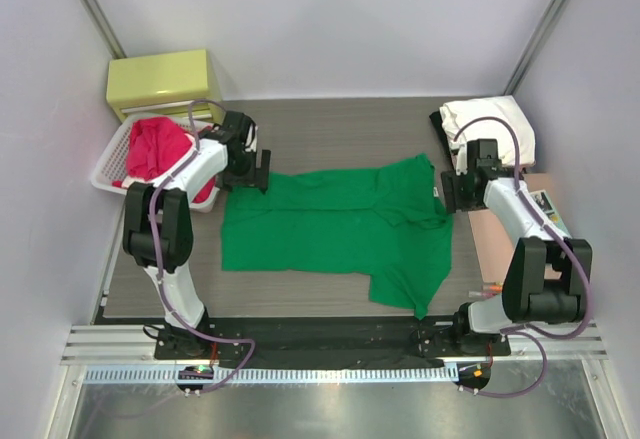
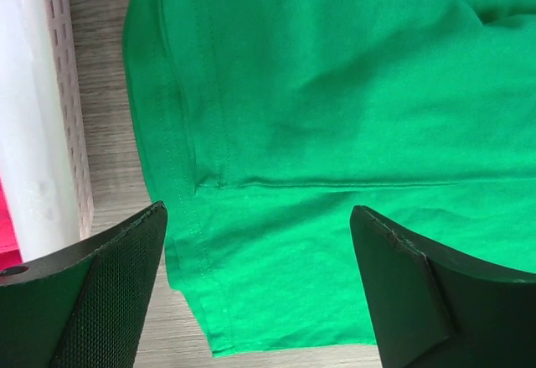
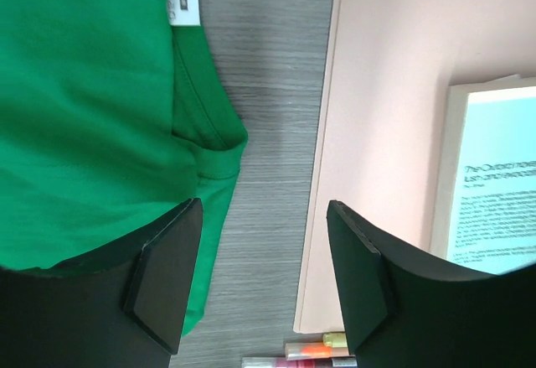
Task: Fold and stack the t-shirts
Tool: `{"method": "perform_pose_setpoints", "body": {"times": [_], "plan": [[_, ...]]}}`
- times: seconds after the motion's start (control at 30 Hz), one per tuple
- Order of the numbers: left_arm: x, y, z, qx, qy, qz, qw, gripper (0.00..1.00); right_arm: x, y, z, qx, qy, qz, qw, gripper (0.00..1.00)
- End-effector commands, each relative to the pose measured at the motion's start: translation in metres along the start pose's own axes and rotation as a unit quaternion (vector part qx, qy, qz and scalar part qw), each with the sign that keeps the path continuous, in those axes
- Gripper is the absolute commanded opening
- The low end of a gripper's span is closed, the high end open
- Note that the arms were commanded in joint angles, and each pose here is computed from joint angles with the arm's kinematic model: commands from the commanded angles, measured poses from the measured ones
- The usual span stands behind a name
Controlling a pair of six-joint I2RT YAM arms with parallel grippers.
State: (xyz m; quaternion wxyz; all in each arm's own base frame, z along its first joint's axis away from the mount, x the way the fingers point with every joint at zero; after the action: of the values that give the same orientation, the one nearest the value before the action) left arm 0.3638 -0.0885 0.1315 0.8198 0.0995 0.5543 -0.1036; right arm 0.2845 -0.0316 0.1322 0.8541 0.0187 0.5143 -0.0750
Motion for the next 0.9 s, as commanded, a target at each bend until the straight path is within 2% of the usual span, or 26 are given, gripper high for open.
{"method": "perform_pose_setpoints", "body": {"times": [0.0, 0.17, 0.27, 0.3, 0.4, 0.63, 0.8, 0.87], "plan": [[-0.016, 0.021, 0.002, -0.013, -0.031, 0.040, 0.999, 0.91, -0.046, 0.004, 0.022, 0.010, -0.105, 0.034, 0.994, 0.67], [-0.022, 0.018, 0.000, -0.012, -0.066, 0.026, 0.997, 0.91, -0.081, 0.016, 0.021, 0.006, -0.168, 0.101, 0.980, 0.69], [-0.034, 0.014, 0.003, -0.006, -0.113, 0.013, 0.993, 0.91, -0.099, 0.020, 0.015, -0.003, -0.202, 0.126, 0.971, 0.70], [-0.046, 0.013, 0.010, 0.000, -0.153, 0.011, 0.988, 0.90, -0.104, 0.022, 0.016, -0.007, -0.220, 0.139, 0.965, 0.70], [-0.048, 0.009, 0.008, 0.026, -0.181, 0.014, 0.983, 0.90, -0.108, 0.024, 0.007, -0.007, -0.248, 0.152, 0.957, 0.72], [-0.073, -0.005, 0.010, 0.092, -0.268, 0.021, 0.959, 0.90, -0.101, 0.034, -0.011, -0.017, -0.237, 0.192, 0.952, 0.70], [-0.088, -0.011, 0.006, 0.094, -0.315, 0.032, 0.944, 0.90, -0.109, 0.037, -0.009, -0.035, -0.242, 0.211, 0.946, 0.70], [-0.102, -0.002, 0.009, 0.090, -0.348, 0.072, 0.931, 0.91, -0.110, 0.038, -0.011, -0.047, -0.239, 0.214, 0.946, 0.70]]}}
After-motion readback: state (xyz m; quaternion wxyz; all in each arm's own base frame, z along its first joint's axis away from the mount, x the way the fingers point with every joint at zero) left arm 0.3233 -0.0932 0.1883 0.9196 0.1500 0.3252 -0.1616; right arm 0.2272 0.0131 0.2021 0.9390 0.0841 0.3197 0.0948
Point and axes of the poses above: each gripper's point midway between its finger pads, its own x axis out along the fingers, its own y axis along the line the jaws close on, z = x × y, the point moved 6 cm from there along -x, back along the fingers, and after that the axes turned 13 degrees about x, right-handed, at the moved point
